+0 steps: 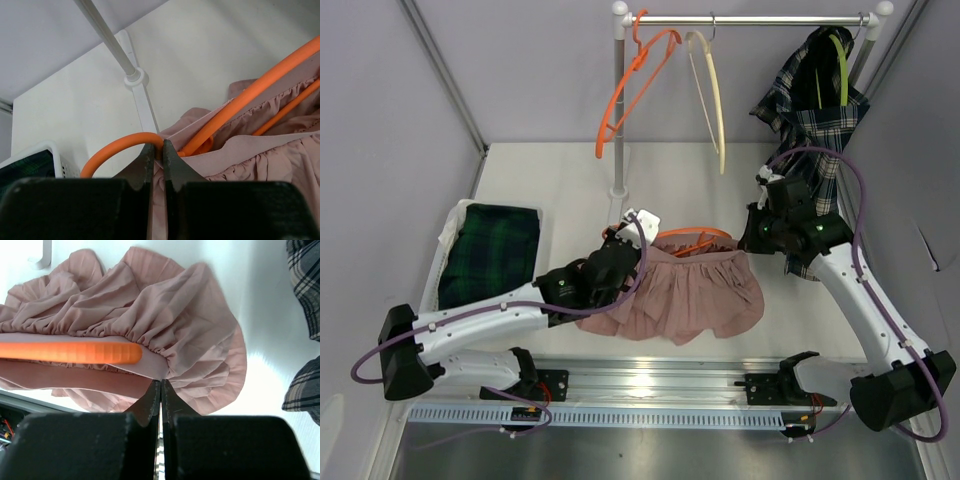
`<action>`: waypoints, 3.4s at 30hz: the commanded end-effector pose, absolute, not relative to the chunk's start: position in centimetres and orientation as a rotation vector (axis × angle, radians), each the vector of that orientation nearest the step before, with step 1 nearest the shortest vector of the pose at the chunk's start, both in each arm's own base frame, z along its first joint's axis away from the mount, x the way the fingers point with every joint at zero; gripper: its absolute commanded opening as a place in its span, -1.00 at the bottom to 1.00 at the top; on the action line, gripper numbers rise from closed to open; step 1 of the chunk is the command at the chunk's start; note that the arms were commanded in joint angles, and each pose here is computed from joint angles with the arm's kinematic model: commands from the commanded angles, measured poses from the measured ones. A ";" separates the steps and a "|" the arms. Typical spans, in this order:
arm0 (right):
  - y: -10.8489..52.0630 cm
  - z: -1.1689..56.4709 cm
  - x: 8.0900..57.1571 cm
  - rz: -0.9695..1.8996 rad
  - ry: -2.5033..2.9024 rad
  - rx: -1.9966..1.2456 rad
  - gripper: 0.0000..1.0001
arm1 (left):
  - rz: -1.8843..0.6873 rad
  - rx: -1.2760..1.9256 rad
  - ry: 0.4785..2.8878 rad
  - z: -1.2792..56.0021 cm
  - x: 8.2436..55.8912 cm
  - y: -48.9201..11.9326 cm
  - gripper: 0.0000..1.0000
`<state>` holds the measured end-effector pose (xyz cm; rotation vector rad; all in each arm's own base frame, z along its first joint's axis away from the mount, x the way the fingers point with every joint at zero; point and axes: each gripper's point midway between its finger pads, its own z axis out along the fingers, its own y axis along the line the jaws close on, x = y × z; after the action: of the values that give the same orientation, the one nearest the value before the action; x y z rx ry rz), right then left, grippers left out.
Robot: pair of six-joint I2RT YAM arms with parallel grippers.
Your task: Place the skirt on the hanger
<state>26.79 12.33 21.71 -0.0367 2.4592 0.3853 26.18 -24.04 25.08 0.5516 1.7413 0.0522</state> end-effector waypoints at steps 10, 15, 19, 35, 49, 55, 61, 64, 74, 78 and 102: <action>13.9 21.5 27.1 0.444 2.417 -0.027 -1.00 | -0.052 0.401 1.701 28.4 26.1 -22.9 -1.00; 13.1 21.1 27.4 0.413 2.419 0.006 -1.00 | -0.043 0.403 1.703 28.1 26.0 -22.5 -1.00; 12.6 21.8 28.1 0.421 2.403 0.029 -1.00 | -0.042 0.433 1.705 27.7 25.8 -22.5 -1.00; 12.8 26.7 29.6 0.384 2.330 0.003 -1.00 | 0.020 0.510 1.719 26.1 25.9 -22.8 -1.00; 12.8 24.1 30.3 0.348 2.385 0.009 -1.00 | -0.012 0.467 1.689 27.3 25.5 -22.0 -1.00; 12.5 24.7 30.9 0.340 2.379 0.022 -1.00 | -0.004 0.492 1.701 26.2 25.4 -21.9 -1.00; 12.7 26.0 30.7 0.329 2.350 0.017 -1.00 | 0.014 0.521 1.716 25.4 25.6 -22.5 -1.00; 12.9 26.9 30.5 0.321 2.334 0.008 -1.00 | -0.001 0.539 1.715 25.5 25.6 -23.1 -1.00; 15.8 31.2 28.1 0.348 2.269 -0.081 -1.00 | -0.029 0.569 1.694 28.8 26.4 -25.5 -1.00; 18.5 33.7 26.7 0.386 2.225 -0.146 -1.00 | -0.101 0.568 1.661 32.7 26.6 -27.2 -1.00; 21.3 35.3 24.4 0.468 2.164 -0.236 -1.00 | -0.349 0.775 1.624 38.0 23.9 -33.4 -1.00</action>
<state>24.87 21.75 33.84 -0.2614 2.2301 0.4209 24.41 -33.01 33.00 0.8290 1.7156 -0.2615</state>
